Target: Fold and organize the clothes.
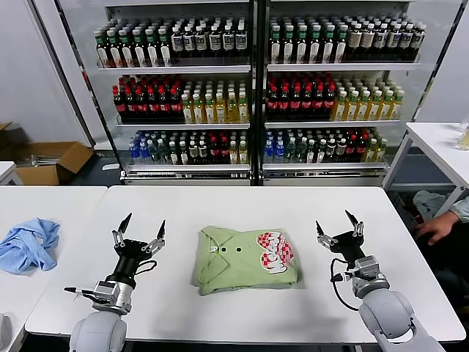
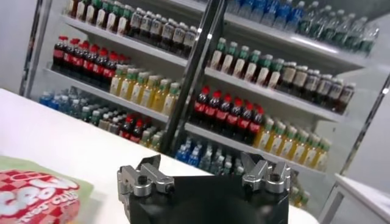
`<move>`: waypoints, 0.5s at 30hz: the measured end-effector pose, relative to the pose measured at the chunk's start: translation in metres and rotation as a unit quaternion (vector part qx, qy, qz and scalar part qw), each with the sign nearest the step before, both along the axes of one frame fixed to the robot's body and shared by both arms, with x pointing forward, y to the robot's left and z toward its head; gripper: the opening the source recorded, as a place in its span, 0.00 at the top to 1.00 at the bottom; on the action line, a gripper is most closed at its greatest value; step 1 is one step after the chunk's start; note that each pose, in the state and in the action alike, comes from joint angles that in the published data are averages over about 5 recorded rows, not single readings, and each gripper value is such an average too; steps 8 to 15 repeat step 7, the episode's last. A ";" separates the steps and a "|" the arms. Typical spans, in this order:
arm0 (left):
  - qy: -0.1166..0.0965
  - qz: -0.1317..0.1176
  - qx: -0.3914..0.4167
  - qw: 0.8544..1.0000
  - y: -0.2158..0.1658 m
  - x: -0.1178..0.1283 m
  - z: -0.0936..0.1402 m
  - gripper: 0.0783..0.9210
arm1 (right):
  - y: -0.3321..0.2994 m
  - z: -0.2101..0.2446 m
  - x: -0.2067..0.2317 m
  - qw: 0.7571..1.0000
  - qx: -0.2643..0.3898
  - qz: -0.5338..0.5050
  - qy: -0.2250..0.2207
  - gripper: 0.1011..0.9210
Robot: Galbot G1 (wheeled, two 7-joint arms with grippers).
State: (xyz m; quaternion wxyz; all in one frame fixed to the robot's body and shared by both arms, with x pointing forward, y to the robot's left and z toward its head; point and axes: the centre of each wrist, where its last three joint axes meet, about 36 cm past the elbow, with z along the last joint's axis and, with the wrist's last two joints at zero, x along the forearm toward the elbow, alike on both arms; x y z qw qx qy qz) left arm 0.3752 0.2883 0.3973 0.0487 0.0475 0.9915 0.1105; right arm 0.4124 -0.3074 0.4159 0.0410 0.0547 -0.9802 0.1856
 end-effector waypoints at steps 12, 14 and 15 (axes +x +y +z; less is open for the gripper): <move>-0.006 0.000 0.003 1.000 -0.001 0.002 0.000 0.12 | -0.007 -0.003 -0.001 1.000 -0.011 -0.003 -0.023 0.12; -0.006 0.000 0.003 1.000 -0.001 0.002 0.000 0.12 | -0.007 -0.003 -0.001 1.000 -0.011 -0.003 -0.023 0.12; -0.006 0.000 0.003 1.000 -0.001 0.002 0.000 0.12 | -0.007 -0.003 -0.001 1.000 -0.011 -0.003 -0.023 0.12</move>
